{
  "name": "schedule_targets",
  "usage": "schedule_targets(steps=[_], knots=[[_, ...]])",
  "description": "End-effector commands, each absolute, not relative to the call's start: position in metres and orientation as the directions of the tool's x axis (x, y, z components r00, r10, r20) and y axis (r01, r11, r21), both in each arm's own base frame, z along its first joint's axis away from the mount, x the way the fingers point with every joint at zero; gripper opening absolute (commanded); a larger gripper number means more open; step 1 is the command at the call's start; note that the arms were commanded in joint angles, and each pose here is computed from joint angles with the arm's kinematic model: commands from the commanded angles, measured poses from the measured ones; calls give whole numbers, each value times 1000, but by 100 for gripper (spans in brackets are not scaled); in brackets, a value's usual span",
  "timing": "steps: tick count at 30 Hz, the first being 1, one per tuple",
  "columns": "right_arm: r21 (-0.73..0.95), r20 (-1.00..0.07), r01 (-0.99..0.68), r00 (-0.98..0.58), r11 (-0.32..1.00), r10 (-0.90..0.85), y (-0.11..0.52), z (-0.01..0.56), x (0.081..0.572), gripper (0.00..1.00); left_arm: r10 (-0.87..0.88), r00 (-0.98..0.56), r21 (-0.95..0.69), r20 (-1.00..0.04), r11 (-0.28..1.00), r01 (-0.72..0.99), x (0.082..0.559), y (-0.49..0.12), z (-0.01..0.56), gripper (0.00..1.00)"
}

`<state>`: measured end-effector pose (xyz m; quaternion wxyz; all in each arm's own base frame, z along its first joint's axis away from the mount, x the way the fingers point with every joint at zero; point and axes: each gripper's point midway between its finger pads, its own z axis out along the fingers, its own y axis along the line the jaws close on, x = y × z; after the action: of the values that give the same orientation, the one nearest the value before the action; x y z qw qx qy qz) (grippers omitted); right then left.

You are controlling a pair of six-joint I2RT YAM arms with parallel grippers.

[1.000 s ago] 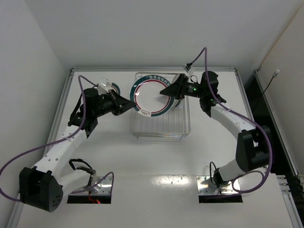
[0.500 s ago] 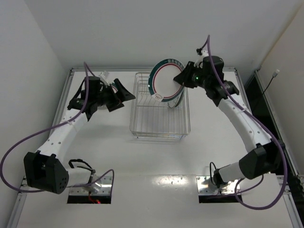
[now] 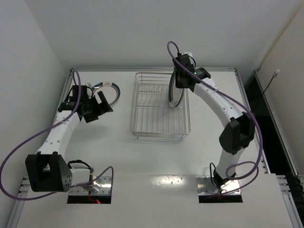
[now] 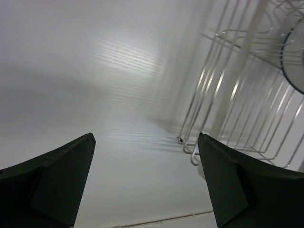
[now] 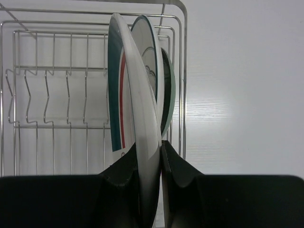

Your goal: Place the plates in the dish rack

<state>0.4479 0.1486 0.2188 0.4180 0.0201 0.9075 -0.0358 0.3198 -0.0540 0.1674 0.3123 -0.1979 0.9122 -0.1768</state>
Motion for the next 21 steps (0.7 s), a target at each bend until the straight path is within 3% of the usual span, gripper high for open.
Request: schedule_targets(steps=[1, 11, 21], knots=[[-114, -820, 109, -571, 987, -32, 142, 253, 465, 0, -452, -734, -383, -507, 881, -277, 310, -30, 149, 88], [-217, -789, 113, -605, 970, -106, 174, 215, 482, 0, -471, -728, -382, -498, 873, -304, 309, -8, 138, 88], [-172, -728, 65, -680, 983, -83, 197, 166, 491, 0, -468, -736, -361, -489, 877, -317, 301, 6, 126, 88]])
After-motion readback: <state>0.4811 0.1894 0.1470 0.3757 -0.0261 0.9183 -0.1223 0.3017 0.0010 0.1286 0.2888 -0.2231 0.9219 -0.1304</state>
